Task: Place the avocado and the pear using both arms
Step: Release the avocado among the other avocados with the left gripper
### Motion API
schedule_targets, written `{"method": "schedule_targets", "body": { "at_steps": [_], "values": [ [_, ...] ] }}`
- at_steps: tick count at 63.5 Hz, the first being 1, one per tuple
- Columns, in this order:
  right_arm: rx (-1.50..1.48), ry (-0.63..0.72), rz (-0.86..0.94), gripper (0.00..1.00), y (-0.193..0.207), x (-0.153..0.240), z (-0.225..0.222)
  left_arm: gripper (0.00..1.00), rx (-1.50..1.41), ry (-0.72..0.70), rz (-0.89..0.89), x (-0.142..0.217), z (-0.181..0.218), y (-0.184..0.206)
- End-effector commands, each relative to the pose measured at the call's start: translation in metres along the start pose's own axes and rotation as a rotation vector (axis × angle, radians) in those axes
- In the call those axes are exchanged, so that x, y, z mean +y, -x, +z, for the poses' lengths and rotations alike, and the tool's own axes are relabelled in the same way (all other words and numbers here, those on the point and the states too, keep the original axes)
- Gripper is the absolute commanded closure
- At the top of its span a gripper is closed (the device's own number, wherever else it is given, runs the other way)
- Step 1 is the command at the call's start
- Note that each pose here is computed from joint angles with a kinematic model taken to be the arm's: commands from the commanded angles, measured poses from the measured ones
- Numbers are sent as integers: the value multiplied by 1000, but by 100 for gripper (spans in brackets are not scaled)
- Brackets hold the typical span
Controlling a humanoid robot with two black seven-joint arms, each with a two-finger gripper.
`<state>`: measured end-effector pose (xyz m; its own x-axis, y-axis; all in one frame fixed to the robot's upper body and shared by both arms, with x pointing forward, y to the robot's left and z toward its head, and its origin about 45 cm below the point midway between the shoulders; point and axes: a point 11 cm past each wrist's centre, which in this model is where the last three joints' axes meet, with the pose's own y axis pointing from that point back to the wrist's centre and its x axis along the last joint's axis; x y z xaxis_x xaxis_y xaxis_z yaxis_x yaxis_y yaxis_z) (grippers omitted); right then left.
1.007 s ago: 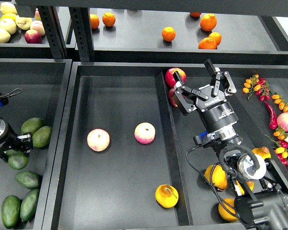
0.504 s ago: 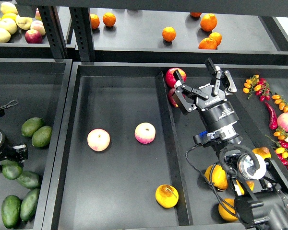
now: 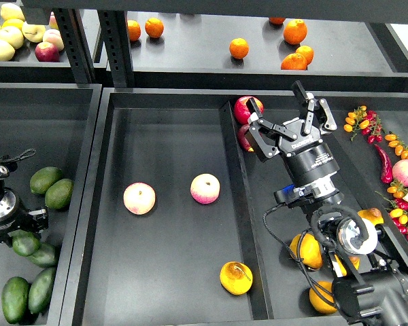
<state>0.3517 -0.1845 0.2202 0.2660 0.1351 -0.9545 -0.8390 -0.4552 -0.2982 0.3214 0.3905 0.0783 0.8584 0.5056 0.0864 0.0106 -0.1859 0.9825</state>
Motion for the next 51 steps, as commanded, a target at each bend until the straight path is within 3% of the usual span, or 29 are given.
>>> {"method": "schedule_targets", "body": {
  "at_steps": [1,29,37,51],
  "values": [
    [0,0,-2,0,0,0,0,69,5,-7,7,-3,-2,-1],
    [2,-1,-8,0,1,0,0,62,-9,-34,6,-13,-10,4],
    [2,-1,-8,0,1,0,0,48,-40,-55,28,-12,-12,0],
    [3,-3,-8,0,1,0,-1,38,-51,-61,32,-12,-12,0]
  ]
}}
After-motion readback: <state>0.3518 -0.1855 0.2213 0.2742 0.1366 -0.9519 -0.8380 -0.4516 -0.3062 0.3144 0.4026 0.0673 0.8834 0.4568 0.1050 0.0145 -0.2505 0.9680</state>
